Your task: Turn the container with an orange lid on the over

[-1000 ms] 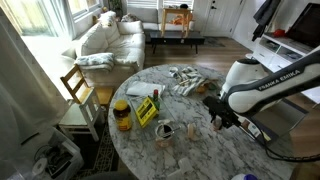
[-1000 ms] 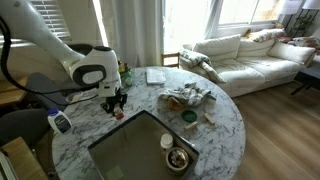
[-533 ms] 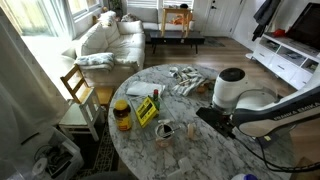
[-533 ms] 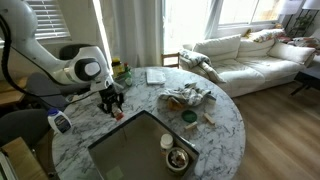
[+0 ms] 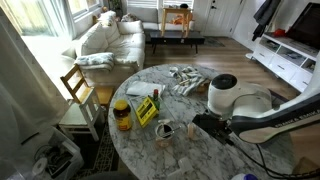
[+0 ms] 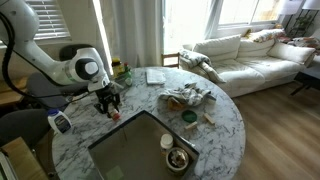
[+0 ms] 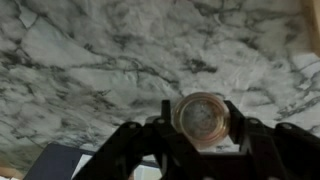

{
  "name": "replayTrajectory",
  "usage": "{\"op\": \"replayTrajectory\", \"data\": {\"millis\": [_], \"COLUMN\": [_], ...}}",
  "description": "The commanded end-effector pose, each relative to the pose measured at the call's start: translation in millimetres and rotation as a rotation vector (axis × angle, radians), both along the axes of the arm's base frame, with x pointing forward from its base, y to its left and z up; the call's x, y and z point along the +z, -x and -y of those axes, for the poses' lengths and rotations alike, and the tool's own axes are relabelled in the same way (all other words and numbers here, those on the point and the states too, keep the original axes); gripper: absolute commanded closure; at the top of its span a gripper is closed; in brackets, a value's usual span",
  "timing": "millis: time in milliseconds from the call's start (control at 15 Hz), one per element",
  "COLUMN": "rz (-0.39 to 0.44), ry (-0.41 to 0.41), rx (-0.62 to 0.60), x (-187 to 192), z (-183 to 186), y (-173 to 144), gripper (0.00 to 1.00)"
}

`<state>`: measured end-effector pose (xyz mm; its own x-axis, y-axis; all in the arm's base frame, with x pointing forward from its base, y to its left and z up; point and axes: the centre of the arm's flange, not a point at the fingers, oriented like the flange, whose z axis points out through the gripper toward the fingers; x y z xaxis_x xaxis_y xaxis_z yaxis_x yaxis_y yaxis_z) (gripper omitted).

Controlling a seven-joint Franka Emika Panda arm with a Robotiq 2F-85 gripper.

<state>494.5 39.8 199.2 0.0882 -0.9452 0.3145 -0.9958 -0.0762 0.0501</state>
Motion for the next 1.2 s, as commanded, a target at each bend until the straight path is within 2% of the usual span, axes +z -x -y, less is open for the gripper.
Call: {"op": "replayTrajectory", "data": {"millis": [0,67,133,333,400,467,533,867,1133], "rz": [-0.033,-0.037,-0.038,-0.038,-0.038,-0.029,-0.016,0.050,0.037], "ry": [-0.012,-0.015,-0.019,-0.046,-0.043,-0.054,-0.089,-0.317,-0.462], "rx": [0.015,0.022,0.025,0.039,0.044,0.045,0.037,0.042,0.066], "x": [-9.7,-11.4,-11.7,-8.0,-7.3,-5.0,-0.9,13.7,6.4], "z": [-0.1,-1.1,-0.6,1.6,2.1,4.8,11.4,66.1,89.9], "y": [-2.5,-2.2,-1.9,-1.1,-1.7,-1.9,-1.1,7.4,12.7], "gripper": [0.12,0.03,0.00,0.00,0.10,0.00,0.03,0.00,0.00]}}
